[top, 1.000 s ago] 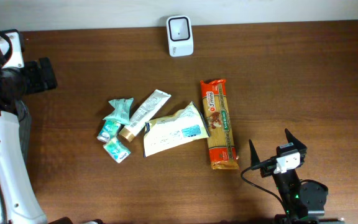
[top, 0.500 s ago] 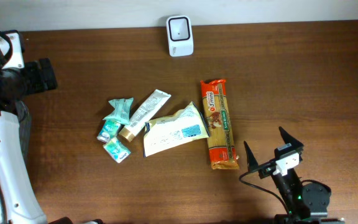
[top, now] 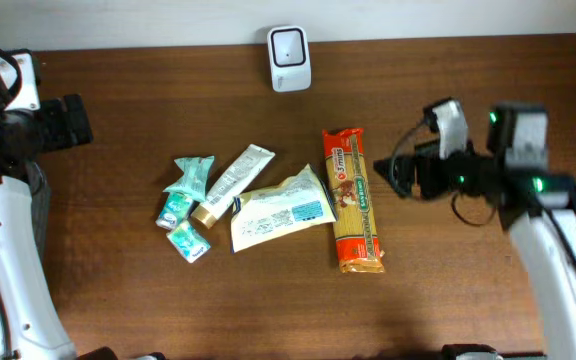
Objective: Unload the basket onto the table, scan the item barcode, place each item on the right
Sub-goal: 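Reach right gripper to the spaghetti pack and grasp it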
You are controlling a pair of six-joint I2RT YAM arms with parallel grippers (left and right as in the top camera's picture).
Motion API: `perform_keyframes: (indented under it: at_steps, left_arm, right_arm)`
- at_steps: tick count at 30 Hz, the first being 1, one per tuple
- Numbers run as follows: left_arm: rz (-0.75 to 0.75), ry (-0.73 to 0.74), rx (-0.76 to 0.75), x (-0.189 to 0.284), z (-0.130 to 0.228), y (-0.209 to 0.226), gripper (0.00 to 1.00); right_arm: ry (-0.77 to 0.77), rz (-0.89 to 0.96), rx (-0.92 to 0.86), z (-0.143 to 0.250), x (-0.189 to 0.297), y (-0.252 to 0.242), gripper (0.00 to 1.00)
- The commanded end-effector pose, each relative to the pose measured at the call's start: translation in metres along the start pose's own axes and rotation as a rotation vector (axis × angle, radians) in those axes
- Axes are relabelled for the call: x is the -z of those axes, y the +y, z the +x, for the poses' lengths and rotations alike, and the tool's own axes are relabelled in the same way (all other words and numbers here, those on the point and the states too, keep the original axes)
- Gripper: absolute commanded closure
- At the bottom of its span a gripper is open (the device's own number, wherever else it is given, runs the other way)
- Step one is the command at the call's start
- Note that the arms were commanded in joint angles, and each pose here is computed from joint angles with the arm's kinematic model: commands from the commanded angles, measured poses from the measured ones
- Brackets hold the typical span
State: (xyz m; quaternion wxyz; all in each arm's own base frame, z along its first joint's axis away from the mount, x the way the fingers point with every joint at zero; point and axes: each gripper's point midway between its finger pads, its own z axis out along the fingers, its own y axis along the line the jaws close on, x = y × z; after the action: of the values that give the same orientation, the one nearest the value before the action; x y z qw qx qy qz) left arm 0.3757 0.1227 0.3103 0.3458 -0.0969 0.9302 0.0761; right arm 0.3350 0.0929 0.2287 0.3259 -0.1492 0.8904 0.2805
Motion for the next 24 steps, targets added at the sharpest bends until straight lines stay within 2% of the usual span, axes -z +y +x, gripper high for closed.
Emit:
perform_keyframes:
  at_steps: [1, 5, 8, 10, 12, 14, 15, 17, 21, 24]
  left_arm:
    - [-0.007, -0.011, 0.012, 0.003, -0.002, 0.003, 0.01]
    - [-0.007, -0.011, 0.012, 0.003, -0.002, 0.003, 0.01]
    - [-0.007, -0.012, 0.012, 0.003, -0.002, 0.002, 0.01]
    - [-0.007, -0.011, 0.012, 0.003, -0.002, 0.003, 0.01]
    - [-0.007, -0.011, 0.012, 0.003, -0.002, 0.003, 0.01]
    - [-0.007, -0.011, 0.012, 0.003, -0.002, 0.003, 0.01]
    - [-0.007, -0.011, 0.012, 0.003, -0.002, 0.003, 0.01]
    - [-0.007, -0.011, 0.012, 0.003, -0.002, 0.003, 0.01]
    - [-0.007, -0.011, 0.012, 0.003, -0.002, 0.003, 0.01]
    - [-0.007, -0.011, 0.012, 0.003, -0.002, 0.003, 0.01]
  right_arm:
    - [0.133, -0.111, -0.043, 0.004, -0.030, 0.017, 0.02]
    - [0.247, -0.369, -0.048, 0.023, -0.082, 0.062, 0.02]
    - [0.415, -0.352, -0.057, 0.063, -0.118, 0.070, 0.01]
    - [0.594, -0.278, -0.035, 0.108, -0.142, 0.074, 0.01]
    - [0.694, -0.224, -0.008, 0.134, -0.152, 0.075, 0.00]
    - [0.814, -0.068, -0.020, 0.164, -0.159, 0.062, 0.04]
    - [0.834, -0.027, -0.030, 0.169, -0.160, 0.056, 0.07]
    - [0.865, 0.091, -0.055, 0.176, -0.155, 0.040, 0.19]
    - [0.892, 0.477, -0.188, 0.178, -0.122, -0.027, 0.20]
    - [0.868, 0.547, -0.286, 0.173, -0.107, -0.059, 0.20]
